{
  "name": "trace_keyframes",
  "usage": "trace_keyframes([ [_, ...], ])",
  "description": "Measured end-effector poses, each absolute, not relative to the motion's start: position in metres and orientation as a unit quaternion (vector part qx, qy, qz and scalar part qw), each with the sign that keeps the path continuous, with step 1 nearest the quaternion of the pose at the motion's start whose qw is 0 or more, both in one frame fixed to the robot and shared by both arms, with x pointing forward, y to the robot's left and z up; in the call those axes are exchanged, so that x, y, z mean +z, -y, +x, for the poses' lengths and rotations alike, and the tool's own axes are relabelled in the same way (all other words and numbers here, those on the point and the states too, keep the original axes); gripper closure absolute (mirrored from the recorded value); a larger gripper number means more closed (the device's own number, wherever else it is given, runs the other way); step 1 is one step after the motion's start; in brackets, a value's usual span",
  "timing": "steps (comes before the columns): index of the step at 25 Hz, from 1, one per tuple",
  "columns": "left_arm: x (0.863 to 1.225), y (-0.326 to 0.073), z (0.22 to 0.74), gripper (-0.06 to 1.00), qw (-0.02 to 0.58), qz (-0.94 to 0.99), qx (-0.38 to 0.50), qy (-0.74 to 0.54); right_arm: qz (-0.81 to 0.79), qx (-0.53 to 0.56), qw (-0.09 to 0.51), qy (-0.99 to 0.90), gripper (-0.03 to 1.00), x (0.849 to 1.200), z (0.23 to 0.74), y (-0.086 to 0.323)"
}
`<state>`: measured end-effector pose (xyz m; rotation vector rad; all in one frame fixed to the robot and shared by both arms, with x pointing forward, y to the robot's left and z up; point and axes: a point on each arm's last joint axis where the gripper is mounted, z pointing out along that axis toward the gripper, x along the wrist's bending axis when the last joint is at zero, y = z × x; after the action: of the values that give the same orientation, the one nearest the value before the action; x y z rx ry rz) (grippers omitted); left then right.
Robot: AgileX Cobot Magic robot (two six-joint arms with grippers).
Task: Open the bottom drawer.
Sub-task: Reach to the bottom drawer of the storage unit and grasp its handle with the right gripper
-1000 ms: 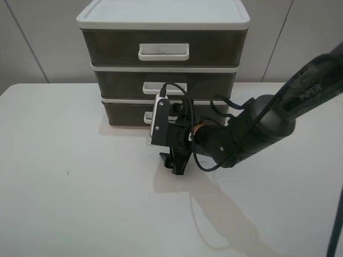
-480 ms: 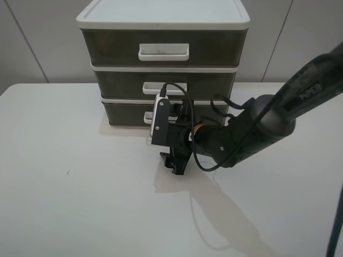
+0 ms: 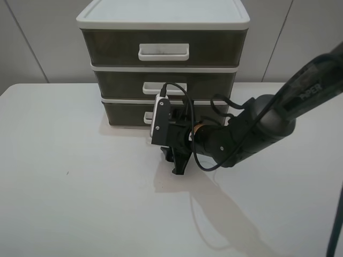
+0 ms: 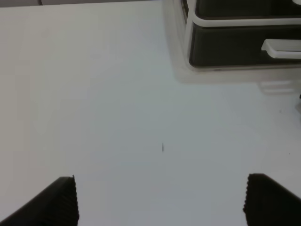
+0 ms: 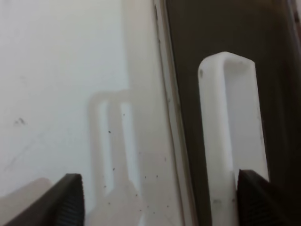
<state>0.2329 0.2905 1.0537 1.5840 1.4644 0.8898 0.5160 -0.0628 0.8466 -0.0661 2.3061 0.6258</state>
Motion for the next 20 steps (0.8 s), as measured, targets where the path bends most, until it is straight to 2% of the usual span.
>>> trace_keyframes([
  [10,1.0537,-0.2905,0.2329,0.23,0.393,0.624,0.351,-0.577,-0.016,0.251,0.391,-0.885,0.89,0.8523,0.5254,0.0658],
  [14,1.0537,-0.2905,0.2329,0.23,0.393,0.624,0.351,-0.577,-0.016,0.252,0.393,-0.884,0.93,0.8525,0.5258,0.0659],
  [20,1.0537,-0.2905,0.2329,0.23,0.393,0.624,0.351,-0.577,-0.016,0.253,0.393,-0.884,0.93,0.8533,0.5259,0.0659],
])
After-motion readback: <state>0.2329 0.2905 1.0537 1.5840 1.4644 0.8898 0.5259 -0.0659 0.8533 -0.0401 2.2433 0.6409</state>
